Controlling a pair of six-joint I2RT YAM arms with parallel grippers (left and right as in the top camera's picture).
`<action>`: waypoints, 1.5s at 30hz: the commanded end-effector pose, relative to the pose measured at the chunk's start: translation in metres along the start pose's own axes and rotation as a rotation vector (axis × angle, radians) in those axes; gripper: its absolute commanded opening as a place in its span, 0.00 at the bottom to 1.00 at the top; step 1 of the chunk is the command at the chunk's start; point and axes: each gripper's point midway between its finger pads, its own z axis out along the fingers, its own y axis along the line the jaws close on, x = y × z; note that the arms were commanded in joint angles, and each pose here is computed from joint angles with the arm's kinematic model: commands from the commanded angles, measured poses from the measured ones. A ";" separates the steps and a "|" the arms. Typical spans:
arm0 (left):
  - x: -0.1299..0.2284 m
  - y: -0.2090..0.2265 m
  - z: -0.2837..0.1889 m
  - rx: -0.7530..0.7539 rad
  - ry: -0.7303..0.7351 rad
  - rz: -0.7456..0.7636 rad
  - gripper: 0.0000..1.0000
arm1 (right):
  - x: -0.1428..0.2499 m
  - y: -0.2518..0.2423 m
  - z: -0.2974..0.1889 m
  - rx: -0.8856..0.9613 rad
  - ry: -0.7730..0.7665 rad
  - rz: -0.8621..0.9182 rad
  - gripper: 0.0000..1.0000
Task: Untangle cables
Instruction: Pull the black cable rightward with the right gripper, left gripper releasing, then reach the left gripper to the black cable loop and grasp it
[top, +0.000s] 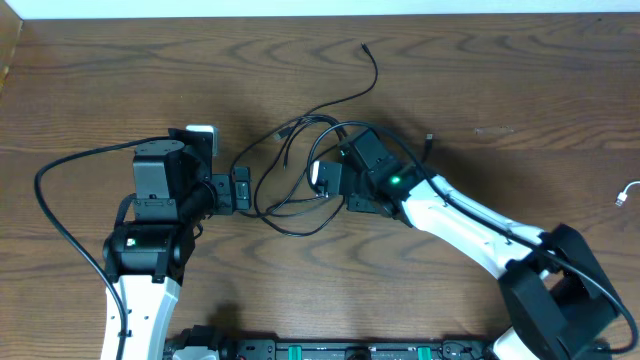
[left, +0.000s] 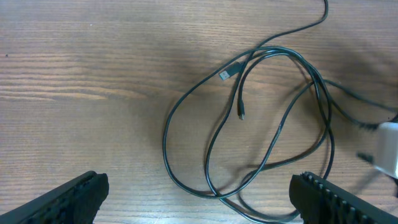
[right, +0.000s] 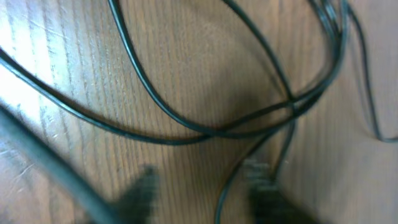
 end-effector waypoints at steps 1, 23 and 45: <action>-0.008 0.000 -0.006 0.002 -0.024 -0.005 0.98 | 0.003 -0.006 0.003 0.022 0.021 0.067 0.01; -0.008 0.000 -0.006 0.002 -0.024 -0.005 0.98 | 0.038 -0.098 -0.093 0.277 -0.134 0.761 0.01; -0.008 0.000 -0.006 0.002 -0.024 -0.005 0.98 | 0.089 -0.166 -0.318 0.857 -0.497 0.995 0.01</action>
